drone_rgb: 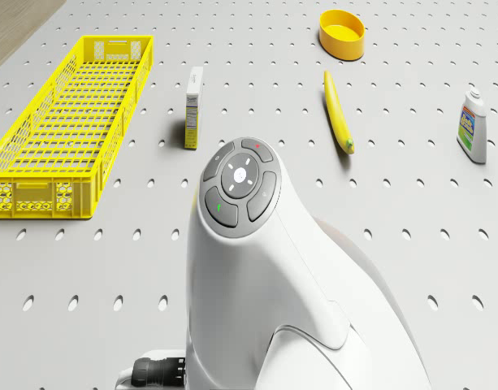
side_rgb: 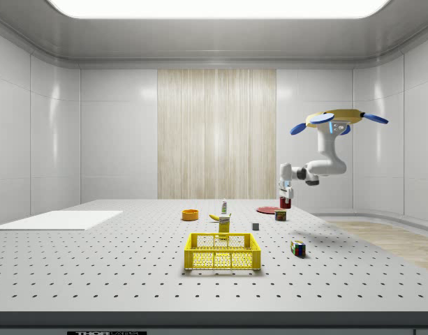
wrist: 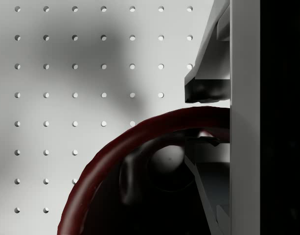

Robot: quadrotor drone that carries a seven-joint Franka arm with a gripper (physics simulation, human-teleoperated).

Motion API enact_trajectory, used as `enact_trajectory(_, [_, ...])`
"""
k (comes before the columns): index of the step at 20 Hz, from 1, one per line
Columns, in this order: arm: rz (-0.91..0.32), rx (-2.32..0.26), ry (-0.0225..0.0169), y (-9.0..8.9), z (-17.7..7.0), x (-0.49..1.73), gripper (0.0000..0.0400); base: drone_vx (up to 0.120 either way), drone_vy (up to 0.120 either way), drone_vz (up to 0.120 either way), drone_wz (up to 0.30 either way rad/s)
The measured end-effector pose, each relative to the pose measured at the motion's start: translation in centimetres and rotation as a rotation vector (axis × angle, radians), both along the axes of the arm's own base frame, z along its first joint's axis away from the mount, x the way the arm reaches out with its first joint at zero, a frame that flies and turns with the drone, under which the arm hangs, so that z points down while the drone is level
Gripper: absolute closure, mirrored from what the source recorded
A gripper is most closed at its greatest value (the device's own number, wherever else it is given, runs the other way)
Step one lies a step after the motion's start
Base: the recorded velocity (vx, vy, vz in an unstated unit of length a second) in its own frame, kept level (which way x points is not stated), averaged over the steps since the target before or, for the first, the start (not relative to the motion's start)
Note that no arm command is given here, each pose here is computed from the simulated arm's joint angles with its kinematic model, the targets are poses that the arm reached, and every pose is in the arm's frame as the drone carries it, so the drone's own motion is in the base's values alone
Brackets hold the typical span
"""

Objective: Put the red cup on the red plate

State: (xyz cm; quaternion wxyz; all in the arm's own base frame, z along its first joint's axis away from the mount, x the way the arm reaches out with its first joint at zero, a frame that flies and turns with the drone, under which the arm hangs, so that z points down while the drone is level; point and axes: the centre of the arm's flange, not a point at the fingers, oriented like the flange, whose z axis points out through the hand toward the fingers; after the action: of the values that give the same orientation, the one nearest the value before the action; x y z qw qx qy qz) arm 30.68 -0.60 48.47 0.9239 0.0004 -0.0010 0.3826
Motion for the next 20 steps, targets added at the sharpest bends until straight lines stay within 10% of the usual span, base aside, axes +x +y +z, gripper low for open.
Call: enact_trajectory(20, [0.0,0.0,0.0,0.0,-0.01,0.0,0.0301,0.0,-0.12,0.0,0.0])
